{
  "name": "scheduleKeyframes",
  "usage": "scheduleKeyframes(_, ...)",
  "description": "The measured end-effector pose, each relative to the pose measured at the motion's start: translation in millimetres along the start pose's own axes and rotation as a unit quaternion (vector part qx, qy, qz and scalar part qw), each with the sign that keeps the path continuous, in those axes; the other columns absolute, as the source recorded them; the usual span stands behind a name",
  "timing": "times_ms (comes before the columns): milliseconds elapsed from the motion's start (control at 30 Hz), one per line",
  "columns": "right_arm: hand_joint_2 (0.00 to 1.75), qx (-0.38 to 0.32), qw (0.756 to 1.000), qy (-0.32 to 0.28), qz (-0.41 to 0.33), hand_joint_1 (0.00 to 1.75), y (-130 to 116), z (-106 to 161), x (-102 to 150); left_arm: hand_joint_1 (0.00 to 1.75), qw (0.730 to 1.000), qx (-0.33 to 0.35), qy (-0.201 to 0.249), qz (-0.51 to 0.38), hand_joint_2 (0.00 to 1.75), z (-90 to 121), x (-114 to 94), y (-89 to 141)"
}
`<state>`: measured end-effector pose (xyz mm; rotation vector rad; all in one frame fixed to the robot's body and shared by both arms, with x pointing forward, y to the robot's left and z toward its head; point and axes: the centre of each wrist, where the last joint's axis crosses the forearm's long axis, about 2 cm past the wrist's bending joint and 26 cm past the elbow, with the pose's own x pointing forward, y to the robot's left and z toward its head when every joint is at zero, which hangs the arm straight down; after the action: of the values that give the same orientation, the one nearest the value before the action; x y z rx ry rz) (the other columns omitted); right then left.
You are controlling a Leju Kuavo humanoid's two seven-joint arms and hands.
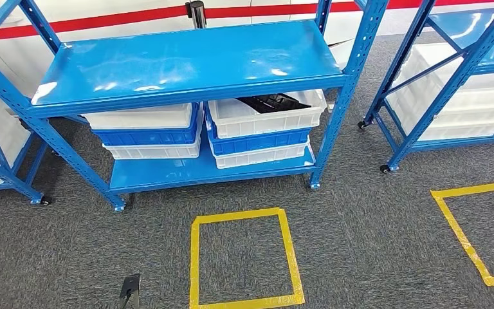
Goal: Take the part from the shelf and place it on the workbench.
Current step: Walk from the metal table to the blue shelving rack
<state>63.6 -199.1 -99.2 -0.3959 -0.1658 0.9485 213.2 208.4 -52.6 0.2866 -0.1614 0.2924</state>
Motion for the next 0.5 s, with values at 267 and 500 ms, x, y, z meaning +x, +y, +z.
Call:
scheduleKeyframes(267,0.0,0.0,1.0,0.0,0.0,0.0,-0.3,-0.2,-0.4,0.0,1.0,0.0,0.0,0.0,0.0,0.0,0.0,0.0)
scheduleKeyframes(500,1.75,-0.006,1.0,0.001,0.001,0.0,-1.6,-0.6,0.1,0.0,1.0,0.001,-0.001,0.004,0.87,-0.4,-0.1,0.6)
